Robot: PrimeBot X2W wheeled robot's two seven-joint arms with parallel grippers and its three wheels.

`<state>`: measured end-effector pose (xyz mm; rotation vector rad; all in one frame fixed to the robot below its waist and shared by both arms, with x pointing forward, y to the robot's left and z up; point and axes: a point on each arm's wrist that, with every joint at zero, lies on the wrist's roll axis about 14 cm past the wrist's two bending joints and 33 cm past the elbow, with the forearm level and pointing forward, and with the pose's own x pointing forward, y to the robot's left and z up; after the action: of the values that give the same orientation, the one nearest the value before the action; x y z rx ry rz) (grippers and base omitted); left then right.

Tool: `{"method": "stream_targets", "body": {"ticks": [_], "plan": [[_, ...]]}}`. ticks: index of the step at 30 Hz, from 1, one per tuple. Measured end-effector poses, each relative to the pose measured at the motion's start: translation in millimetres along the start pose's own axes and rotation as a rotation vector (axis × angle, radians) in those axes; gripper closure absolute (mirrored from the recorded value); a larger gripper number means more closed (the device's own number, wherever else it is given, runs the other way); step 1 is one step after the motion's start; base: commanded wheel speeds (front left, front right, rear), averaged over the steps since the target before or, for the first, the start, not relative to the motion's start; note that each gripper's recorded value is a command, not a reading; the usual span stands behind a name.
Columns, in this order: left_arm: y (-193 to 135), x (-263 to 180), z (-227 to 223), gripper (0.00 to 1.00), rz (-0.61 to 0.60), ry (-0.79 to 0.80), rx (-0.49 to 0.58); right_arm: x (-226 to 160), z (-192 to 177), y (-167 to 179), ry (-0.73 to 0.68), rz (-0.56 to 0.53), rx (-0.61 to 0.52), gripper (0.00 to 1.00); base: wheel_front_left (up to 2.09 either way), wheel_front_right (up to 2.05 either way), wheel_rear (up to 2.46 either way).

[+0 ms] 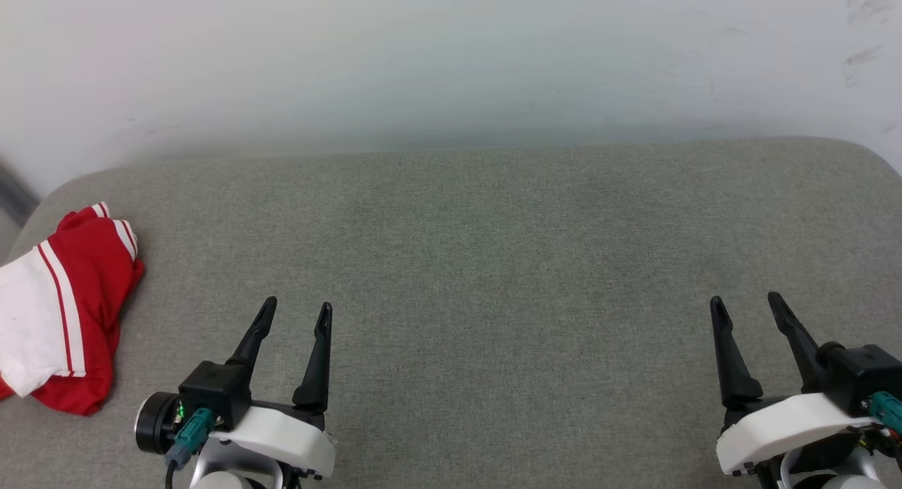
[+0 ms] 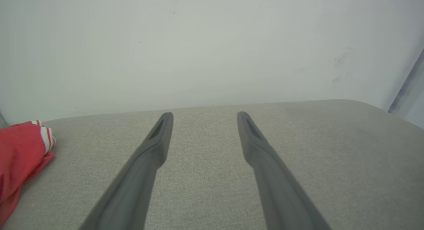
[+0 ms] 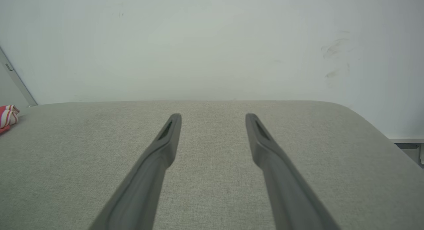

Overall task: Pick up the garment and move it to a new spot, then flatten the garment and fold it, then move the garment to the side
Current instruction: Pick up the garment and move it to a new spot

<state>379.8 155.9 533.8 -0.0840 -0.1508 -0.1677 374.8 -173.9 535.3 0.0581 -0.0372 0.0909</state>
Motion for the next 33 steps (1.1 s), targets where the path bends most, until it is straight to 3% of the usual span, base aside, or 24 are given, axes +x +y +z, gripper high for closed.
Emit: {"method": "stream_targets", "body": {"ticks": [23, 33], "plan": [[1.4, -4.0, -0.8, 0.00, 0.006, 0.000, 0.028, 2.6, -1.4, 1.1, -0.006, 0.004, -0.019, 0.00, 0.00, 0.00, 0.00], [19.7, -11.8, 2.1, 0.00, 0.068, -0.005, 0.038, 11.3, 0.6, 18.8, -0.009, 0.058, -0.030, 0.00, 0.00, 0.00, 0.00]]}}
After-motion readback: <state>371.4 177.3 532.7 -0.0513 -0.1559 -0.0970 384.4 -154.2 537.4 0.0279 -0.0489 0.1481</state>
